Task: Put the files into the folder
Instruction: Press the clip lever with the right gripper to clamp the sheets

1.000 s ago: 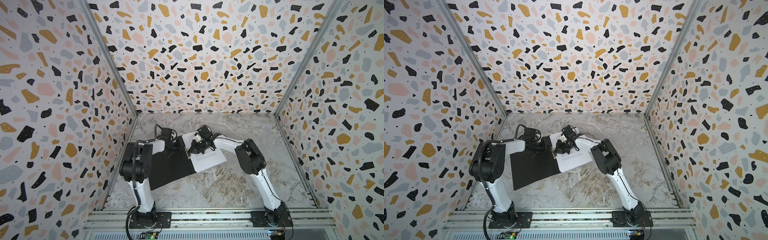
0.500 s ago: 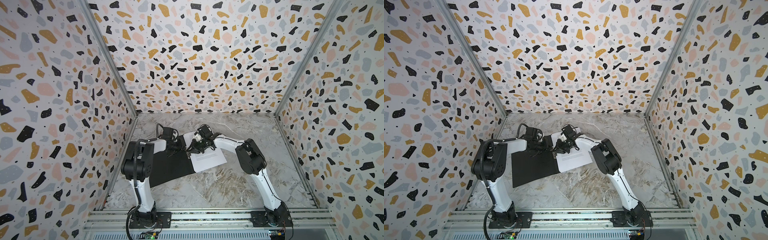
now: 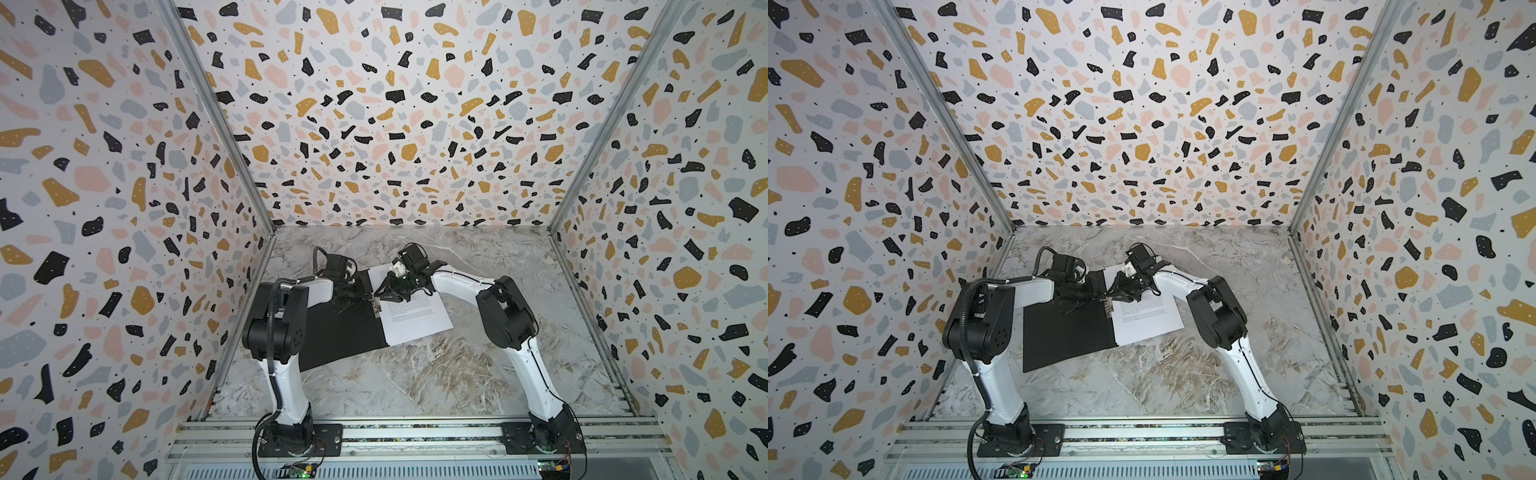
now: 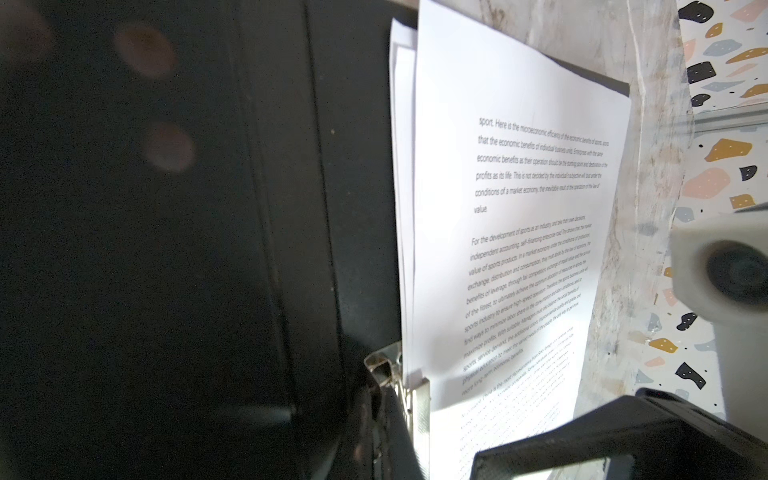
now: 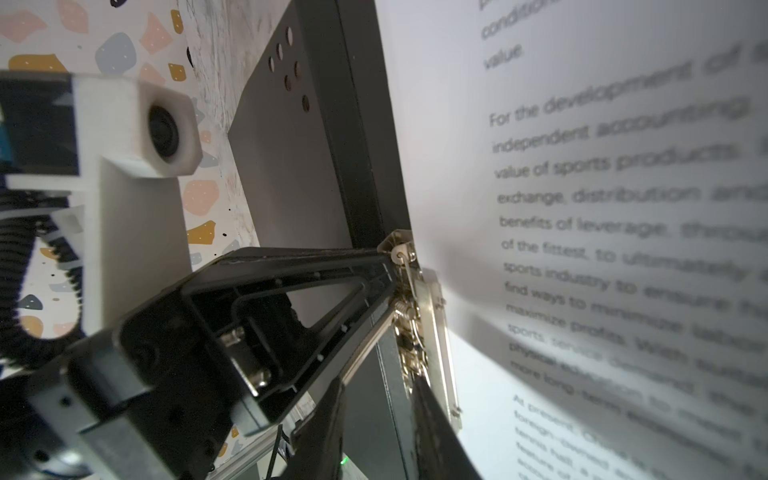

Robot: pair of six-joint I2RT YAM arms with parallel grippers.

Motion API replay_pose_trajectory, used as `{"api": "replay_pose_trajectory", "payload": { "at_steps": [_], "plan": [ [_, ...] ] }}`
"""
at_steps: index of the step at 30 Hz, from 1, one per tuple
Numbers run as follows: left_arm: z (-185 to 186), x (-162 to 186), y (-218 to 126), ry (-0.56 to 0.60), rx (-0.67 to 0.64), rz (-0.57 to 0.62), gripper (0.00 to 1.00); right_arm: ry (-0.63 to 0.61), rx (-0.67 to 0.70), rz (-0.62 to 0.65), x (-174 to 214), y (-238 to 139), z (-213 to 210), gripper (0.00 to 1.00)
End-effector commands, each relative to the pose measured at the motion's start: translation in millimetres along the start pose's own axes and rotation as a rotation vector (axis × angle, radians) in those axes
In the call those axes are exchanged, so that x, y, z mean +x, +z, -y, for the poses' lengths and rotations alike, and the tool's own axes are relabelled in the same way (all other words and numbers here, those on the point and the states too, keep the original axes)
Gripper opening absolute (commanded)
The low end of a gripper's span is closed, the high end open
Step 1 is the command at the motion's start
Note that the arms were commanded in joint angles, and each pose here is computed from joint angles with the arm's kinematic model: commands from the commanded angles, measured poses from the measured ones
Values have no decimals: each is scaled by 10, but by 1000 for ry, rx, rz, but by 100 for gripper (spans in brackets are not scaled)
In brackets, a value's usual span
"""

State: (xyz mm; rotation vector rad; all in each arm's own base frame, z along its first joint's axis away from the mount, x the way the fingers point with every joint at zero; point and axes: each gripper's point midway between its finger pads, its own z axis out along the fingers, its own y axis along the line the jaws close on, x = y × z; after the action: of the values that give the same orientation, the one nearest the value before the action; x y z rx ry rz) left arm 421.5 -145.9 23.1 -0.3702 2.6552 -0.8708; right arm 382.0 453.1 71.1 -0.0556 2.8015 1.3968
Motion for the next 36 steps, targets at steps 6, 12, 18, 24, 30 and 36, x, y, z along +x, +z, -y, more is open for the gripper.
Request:
{"api": "replay_pose_trajectory", "payload": {
  "at_steps": [6,12,18,24,30,36],
  "plan": [
    [-153,34,90,8,-64,-19,5,-56,-69,2,13,-117,-462,31],
    [-146,28,90,9,-63,-20,5,-63,-67,-19,62,-80,-471,29],
    [-150,25,92,11,-66,-20,5,-67,-55,-42,141,-33,-449,28],
    [-157,33,92,10,-67,-22,5,-69,-38,-57,209,-5,-405,26],
    [-167,42,110,7,-65,-24,5,-61,-25,-69,262,16,-331,25],
    [-165,47,111,10,-63,-27,5,-56,-9,-78,289,36,-254,22]
  ]
}}
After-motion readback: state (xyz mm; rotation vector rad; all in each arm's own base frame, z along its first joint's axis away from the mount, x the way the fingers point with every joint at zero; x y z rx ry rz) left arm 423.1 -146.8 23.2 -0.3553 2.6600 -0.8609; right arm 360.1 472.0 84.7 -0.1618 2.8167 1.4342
